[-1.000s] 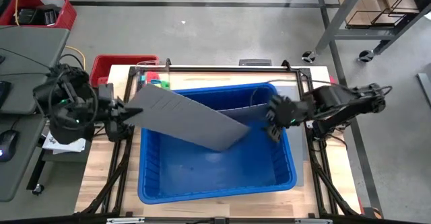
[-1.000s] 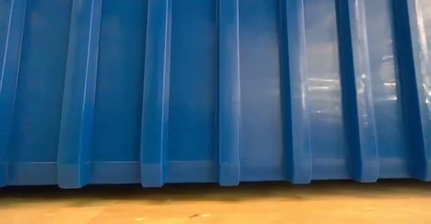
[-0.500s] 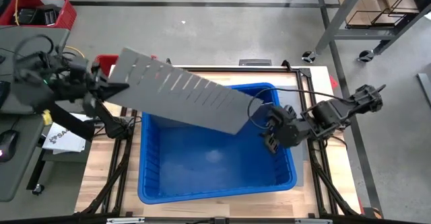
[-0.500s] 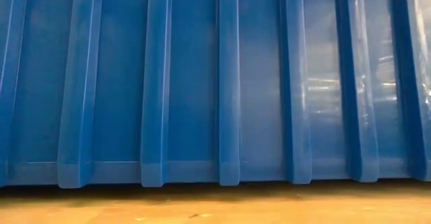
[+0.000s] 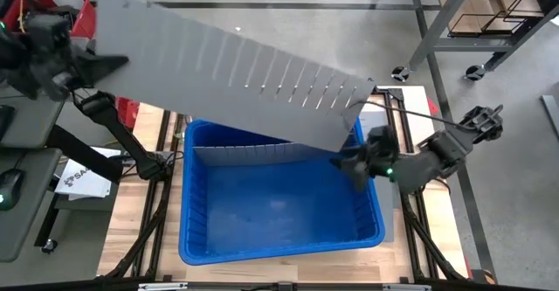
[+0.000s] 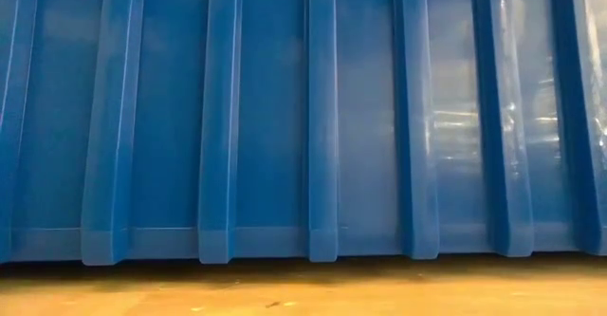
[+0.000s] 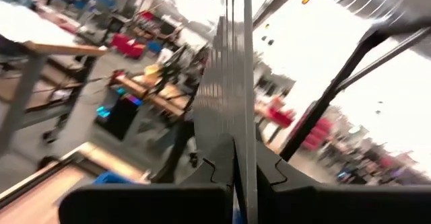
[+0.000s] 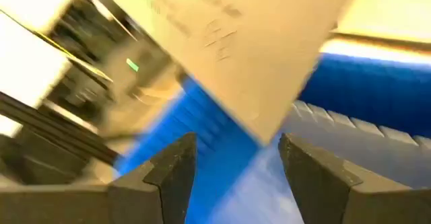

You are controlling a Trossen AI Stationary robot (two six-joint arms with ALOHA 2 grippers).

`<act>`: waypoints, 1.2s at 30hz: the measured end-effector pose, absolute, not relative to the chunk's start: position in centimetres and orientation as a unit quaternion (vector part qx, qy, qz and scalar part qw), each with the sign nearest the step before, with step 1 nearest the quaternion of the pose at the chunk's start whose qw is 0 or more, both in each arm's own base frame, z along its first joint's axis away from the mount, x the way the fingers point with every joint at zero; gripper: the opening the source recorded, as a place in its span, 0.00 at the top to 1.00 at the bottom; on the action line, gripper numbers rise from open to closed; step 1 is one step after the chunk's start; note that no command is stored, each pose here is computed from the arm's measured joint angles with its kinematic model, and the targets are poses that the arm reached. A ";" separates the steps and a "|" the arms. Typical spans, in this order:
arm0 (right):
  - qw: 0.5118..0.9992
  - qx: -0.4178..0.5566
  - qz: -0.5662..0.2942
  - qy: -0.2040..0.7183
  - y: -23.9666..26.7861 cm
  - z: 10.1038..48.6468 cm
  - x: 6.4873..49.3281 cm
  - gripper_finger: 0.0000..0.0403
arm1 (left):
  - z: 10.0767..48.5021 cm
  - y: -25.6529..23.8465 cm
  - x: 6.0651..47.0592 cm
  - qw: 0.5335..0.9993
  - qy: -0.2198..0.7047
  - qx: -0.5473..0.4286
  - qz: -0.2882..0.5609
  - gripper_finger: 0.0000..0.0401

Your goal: Sort blocks

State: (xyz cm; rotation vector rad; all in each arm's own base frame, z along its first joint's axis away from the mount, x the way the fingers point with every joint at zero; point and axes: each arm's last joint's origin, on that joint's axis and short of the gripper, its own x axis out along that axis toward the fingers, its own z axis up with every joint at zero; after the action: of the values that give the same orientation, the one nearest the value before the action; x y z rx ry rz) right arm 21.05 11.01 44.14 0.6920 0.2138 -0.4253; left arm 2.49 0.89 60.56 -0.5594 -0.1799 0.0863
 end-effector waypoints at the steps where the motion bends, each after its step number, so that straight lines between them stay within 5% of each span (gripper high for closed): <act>1: 0.917 0.336 -0.201 0.081 10.9 44.8 20.9 0.49 | 60.9 1.3 2.2 0.954 -0.097 -0.281 0.037 1.00; 9: 0.938 0.312 -0.150 -0.001 10.0 48.3 18.7 0.49 | 62.2 2.8 1.2 0.948 -0.130 -0.290 0.025 1.00; 19: 0.947 0.245 -0.202 -0.052 7.6 50.5 14.5 0.49 | 62.5 3.0 1.0 0.943 -0.138 -0.301 0.024 1.00; 36: 0.962 0.186 -0.152 -0.132 3.8 52.8 16.0 0.49 | 63.0 2.3 1.5 0.940 -0.149 -0.307 0.026 1.00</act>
State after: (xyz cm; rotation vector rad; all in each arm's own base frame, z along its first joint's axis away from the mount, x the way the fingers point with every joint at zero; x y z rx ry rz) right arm 15.95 3.77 52.83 0.3768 -0.2671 -0.3081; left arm 1.49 2.32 63.04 -0.6269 -0.3036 0.0531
